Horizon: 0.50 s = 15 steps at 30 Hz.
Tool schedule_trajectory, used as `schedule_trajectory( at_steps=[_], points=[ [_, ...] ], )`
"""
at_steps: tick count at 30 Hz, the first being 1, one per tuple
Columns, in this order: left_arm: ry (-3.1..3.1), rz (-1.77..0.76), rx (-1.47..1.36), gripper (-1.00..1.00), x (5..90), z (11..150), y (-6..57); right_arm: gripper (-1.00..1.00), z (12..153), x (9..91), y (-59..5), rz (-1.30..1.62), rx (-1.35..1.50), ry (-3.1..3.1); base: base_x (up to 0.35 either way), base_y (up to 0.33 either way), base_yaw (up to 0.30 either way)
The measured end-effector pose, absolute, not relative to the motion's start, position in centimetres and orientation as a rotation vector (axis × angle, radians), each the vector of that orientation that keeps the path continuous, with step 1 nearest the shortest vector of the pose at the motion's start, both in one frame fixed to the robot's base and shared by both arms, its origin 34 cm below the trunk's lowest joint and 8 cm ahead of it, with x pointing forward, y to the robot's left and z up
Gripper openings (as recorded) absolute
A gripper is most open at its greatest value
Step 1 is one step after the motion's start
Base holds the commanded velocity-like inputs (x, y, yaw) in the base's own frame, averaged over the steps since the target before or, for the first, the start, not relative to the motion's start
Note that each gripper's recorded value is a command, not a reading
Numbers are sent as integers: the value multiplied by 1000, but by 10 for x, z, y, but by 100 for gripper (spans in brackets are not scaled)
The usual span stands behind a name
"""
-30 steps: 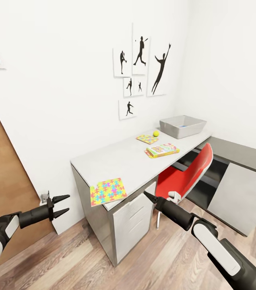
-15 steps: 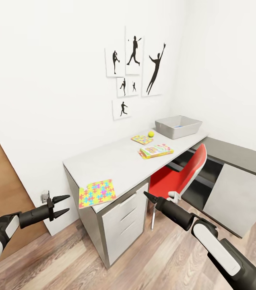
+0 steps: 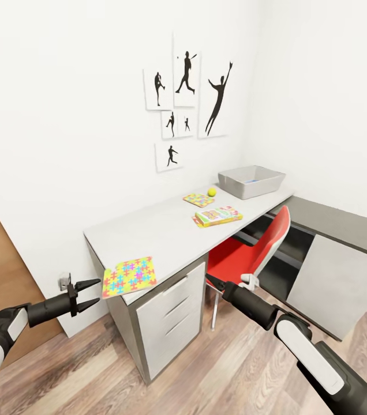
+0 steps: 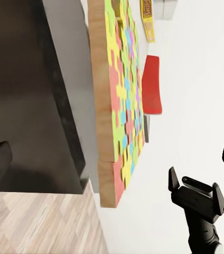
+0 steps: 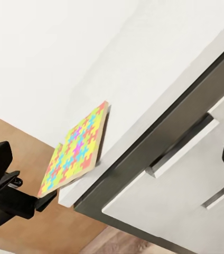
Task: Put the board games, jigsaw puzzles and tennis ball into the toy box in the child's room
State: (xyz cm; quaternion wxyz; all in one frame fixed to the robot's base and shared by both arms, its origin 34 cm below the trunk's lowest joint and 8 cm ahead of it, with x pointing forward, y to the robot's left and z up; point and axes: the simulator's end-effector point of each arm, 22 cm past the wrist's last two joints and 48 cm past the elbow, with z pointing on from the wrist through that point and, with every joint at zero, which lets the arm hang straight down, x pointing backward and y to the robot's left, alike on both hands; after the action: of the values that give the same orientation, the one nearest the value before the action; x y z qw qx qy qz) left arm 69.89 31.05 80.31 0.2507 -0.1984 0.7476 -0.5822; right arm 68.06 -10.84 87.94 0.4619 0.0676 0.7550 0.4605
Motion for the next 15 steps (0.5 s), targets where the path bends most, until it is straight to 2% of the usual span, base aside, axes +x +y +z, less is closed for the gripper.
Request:
schedule_trajectory(
  at_steps=[7, 15],
  points=[
    [2038, -1596, -558, 100, 696, 798, 309, 100, 881, 680, -105, 1140, 169, 1853, 0, -17, 0],
    [2040, -1598, -563, 100, 695, 797, 308, 100, 881, 680, -105, 1141, 169, 1853, 0, -135, 0]
  ],
)
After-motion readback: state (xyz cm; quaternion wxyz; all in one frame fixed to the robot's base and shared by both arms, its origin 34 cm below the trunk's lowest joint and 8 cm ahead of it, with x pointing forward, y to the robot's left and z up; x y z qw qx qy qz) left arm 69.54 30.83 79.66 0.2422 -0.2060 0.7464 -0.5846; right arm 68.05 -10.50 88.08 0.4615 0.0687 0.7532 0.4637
